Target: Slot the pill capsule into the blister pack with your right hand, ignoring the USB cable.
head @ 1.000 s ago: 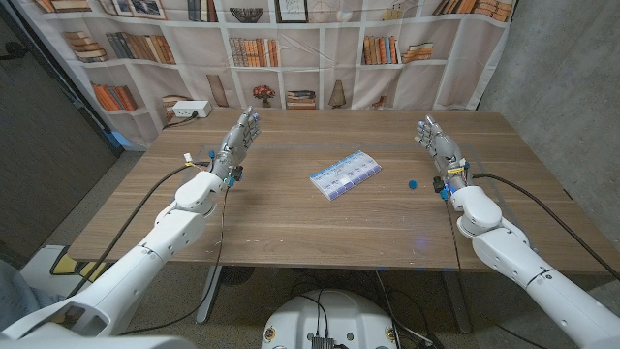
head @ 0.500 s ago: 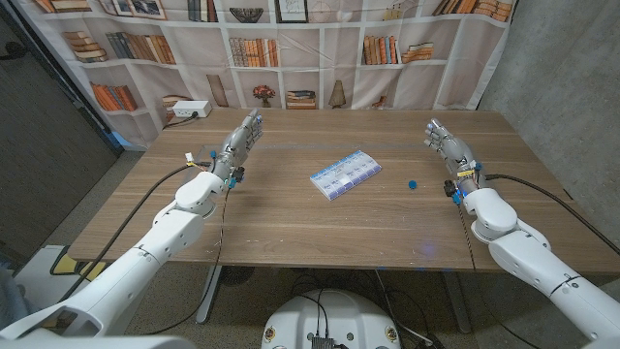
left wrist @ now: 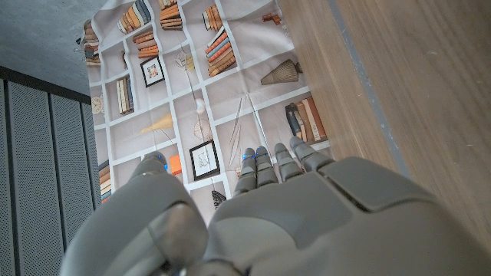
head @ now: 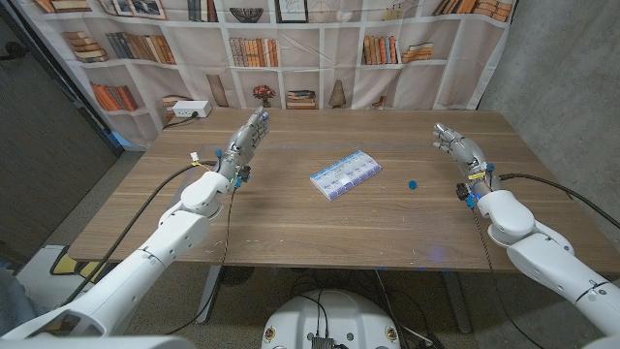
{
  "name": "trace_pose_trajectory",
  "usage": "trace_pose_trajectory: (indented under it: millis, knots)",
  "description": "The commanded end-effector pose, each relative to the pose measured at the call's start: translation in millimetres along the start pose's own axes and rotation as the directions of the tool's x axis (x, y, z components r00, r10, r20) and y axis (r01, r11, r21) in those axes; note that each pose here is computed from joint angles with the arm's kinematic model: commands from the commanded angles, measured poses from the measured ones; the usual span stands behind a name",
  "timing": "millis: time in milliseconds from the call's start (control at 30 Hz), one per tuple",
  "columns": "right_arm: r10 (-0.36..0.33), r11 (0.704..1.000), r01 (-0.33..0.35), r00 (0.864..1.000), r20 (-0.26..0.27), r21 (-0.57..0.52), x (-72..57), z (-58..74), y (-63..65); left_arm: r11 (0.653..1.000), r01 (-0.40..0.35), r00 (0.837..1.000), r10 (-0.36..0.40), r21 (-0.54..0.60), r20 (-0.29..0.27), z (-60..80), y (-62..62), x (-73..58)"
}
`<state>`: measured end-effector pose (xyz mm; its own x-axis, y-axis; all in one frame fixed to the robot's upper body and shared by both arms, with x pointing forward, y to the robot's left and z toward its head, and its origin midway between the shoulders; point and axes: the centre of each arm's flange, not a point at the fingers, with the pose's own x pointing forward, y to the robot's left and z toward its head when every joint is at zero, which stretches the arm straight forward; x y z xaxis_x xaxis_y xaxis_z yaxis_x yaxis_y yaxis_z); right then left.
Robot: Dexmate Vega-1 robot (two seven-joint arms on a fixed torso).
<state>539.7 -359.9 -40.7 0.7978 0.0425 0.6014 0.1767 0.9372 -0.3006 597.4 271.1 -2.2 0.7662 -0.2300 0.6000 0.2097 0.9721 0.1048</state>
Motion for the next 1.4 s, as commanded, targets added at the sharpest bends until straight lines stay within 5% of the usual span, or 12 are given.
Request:
trace_pose_trajectory:
  millis: [33, 633, 1400]
  knots:
    - [-0.04, 0.984, 0.033, 0.999, -0.034, -0.173, -23.8, 1.0, -11.8, 1.0, 0.0, 1.0, 0.0, -0.002, -0.014, -2.7, -11.9, -7.4]
    - [-0.059, 0.928, 0.025, 0.995, -0.079, -0.372, -38.6, 4.3, -3.4, 0.999, 0.037, 0.999, -0.037, 0.011, -0.035, -4.5, -9.5, -8.1]
    - [-0.055, 0.838, -0.024, 0.99, -0.128, -0.545, -28.8, 9.9, 13.9, 1.0, 0.019, 1.0, -0.018, 0.026, -0.006, 0.6, -0.6, -5.2]
